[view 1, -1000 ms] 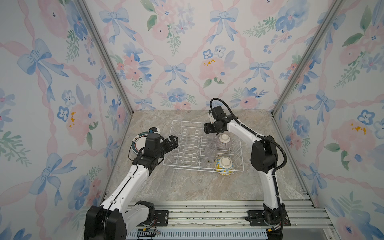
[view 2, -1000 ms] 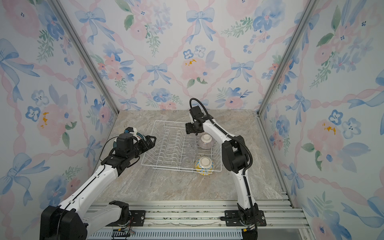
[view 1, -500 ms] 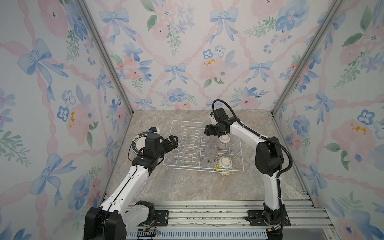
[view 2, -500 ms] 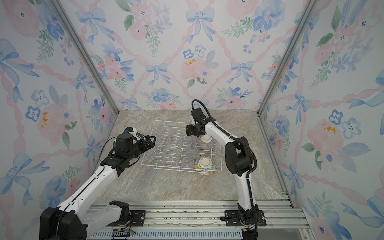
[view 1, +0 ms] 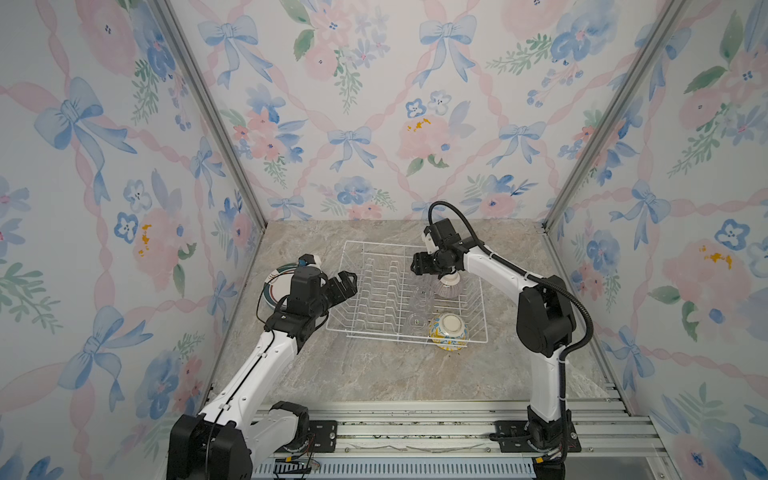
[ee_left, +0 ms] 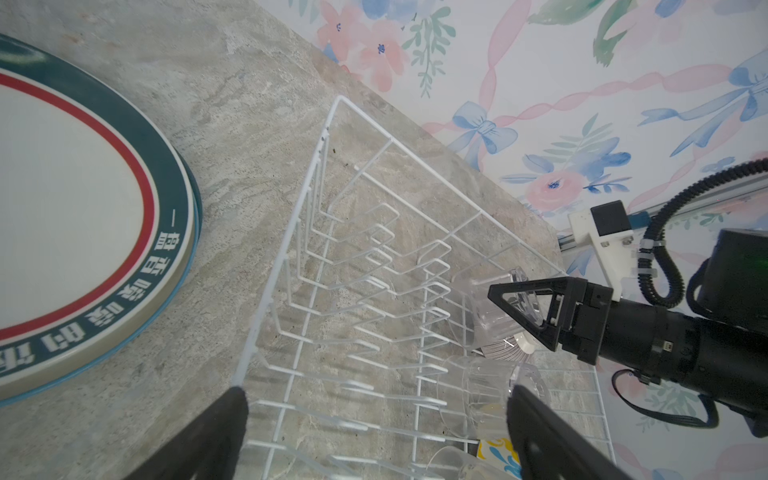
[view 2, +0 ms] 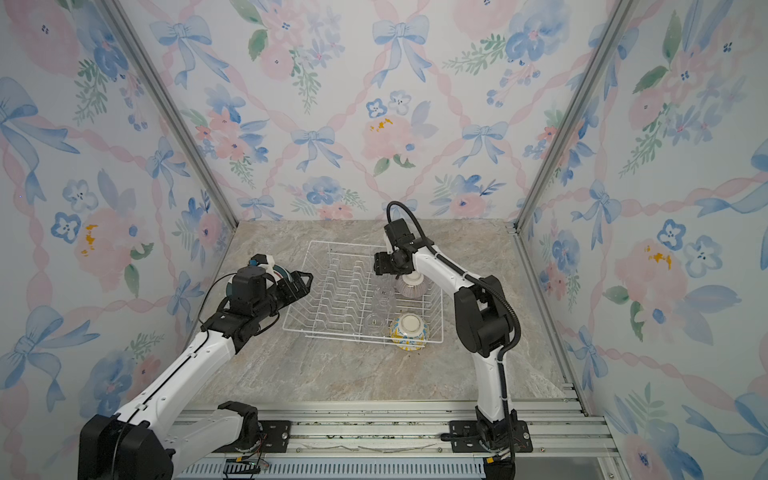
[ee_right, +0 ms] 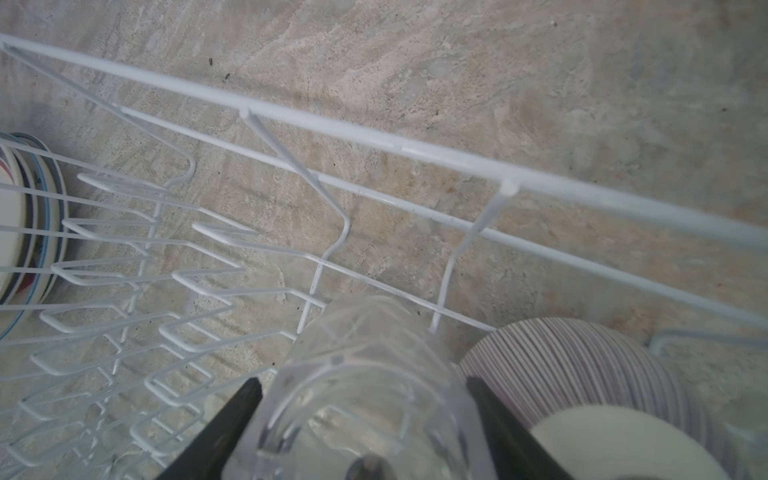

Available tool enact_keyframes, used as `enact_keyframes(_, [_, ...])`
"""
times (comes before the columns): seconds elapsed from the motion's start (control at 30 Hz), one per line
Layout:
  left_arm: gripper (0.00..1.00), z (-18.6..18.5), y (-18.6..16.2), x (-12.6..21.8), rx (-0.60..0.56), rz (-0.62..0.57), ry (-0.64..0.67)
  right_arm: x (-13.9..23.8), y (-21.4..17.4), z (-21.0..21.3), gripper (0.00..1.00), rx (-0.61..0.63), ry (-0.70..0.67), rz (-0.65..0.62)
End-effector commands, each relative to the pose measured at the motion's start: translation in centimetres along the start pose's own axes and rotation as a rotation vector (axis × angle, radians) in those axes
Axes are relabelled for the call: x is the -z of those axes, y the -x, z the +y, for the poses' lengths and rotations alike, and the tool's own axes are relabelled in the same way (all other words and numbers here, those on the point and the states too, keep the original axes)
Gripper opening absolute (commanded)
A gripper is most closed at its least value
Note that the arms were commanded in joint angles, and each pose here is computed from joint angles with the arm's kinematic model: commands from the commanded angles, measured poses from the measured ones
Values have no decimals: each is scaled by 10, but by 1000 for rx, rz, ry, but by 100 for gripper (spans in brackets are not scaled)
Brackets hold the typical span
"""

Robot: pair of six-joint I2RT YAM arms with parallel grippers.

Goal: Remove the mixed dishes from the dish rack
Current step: 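Lift the clear cup up out of the rack with the right gripper, then carry the cup toward the left gripper while the left gripper reaches to it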

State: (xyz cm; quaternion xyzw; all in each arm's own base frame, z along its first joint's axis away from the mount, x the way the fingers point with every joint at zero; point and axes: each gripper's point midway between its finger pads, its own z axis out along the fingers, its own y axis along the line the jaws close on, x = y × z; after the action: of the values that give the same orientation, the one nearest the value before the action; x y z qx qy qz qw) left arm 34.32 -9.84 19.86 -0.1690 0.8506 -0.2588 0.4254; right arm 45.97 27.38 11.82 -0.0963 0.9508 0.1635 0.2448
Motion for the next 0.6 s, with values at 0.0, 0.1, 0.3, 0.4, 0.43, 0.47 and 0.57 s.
enact_keyframes(0.0, [98,-7,0,2,0,0,-29,26,12,6,36,-36,47,-49])
enact_keyframes(0.1, [98,-10,2,4,5,-5,-44,38,18,14,35,-66,106,-78])
enact_keyframes(0.3, [98,-31,7,8,24,-4,-135,63,28,25,34,-104,171,-142])
enact_keyframes(0.4, [98,-47,11,13,21,-17,-187,79,32,32,34,-120,211,-170])
enact_keyframes(0.43, [98,-51,12,15,20,-21,-203,84,33,34,34,-128,223,-181])
enact_keyframes(0.47, [98,-55,12,16,20,-23,-215,89,33,36,33,-134,233,-191])
enact_keyframes(0.57, [98,-65,10,18,16,-23,-256,105,34,40,32,-155,268,-223])
